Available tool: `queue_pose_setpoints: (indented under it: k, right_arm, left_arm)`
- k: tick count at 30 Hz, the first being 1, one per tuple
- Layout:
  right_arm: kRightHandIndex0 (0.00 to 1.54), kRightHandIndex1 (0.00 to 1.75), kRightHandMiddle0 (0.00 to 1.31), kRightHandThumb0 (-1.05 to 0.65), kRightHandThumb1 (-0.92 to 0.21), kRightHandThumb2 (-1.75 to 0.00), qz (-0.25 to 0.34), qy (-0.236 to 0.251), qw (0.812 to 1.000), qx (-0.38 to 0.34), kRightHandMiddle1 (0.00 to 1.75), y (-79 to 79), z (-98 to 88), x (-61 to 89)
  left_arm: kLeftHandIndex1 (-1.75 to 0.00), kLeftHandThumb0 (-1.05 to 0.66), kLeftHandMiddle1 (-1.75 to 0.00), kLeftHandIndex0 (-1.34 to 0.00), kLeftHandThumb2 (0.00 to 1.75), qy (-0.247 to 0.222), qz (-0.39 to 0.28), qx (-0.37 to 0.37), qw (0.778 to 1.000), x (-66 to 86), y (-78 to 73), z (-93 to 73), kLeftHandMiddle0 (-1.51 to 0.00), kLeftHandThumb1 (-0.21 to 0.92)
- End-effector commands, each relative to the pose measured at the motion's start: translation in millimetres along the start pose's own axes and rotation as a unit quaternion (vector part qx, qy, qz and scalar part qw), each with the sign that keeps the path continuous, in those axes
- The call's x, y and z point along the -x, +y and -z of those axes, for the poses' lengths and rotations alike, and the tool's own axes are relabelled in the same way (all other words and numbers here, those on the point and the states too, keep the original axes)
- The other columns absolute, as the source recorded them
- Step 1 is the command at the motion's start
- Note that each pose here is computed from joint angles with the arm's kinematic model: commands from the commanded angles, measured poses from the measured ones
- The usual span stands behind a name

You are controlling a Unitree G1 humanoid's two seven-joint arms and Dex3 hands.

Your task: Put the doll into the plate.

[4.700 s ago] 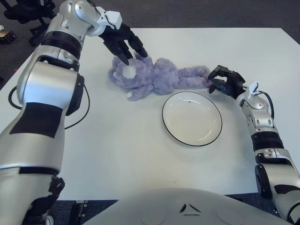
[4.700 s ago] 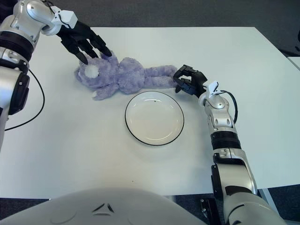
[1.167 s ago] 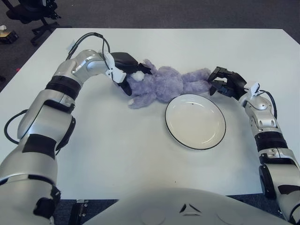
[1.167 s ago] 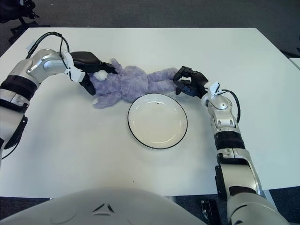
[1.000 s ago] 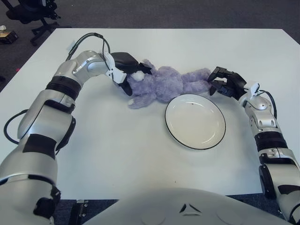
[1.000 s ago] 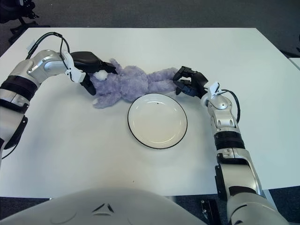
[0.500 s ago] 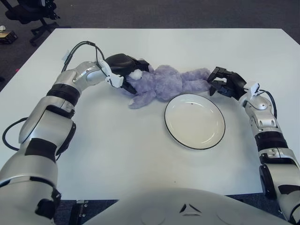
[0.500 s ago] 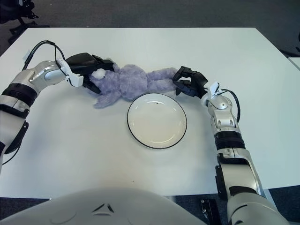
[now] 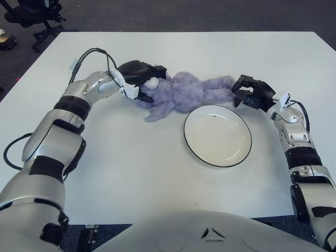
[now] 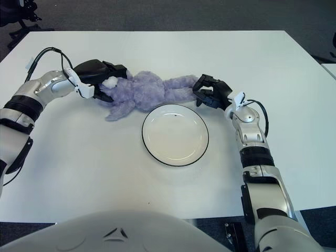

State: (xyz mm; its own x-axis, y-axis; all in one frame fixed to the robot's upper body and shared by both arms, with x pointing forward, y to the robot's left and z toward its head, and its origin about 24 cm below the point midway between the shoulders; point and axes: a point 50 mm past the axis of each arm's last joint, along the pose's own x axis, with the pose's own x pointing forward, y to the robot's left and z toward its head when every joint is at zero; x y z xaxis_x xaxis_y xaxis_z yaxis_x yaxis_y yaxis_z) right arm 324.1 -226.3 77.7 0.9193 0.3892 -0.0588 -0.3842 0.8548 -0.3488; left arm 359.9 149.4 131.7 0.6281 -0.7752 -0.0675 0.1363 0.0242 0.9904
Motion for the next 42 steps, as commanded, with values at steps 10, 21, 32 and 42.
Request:
queue_pose_setpoints:
  k: [10,21,32,42]
  right_arm:
    - [0.79,1.34,0.42,-0.36,-0.92,-0.32,-0.045,0.078,0.996,0.004,1.52,15.7,34.1,9.7]
    - [0.79,1.35,0.41,-0.36,-0.92,-0.32,-0.052,0.083,0.995,0.006,1.52,17.2,35.2,6.8]
    - [0.77,1.36,0.4,-0.36,-0.92,-0.33,-0.059,0.094,0.994,0.011,1.53,18.2,35.8,4.8]
    - [0.77,1.34,0.4,-0.36,-0.92,-0.33,-0.062,0.102,0.993,0.014,1.54,18.9,36.5,3.2]
  left_arm:
    - [-1.75,-0.39,-1.75,-0.39,0.91,0.077,-0.084,-0.024,0.993,12.3,-30.1,9.0,-0.89,0.62]
    - [-1.75,-0.39,-1.75,-0.38,0.9,0.098,-0.257,-0.21,0.938,21.1,-26.7,14.9,-0.91,0.63]
    - [-1.75,-0.39,-1.75,-0.37,0.89,0.104,-0.335,-0.271,0.896,22.6,-13.9,17.2,-0.92,0.64]
    - [-1.68,-0.39,-1.75,-0.43,0.85,0.12,-0.395,-0.319,0.853,22.1,4.6,20.8,-0.95,0.63]
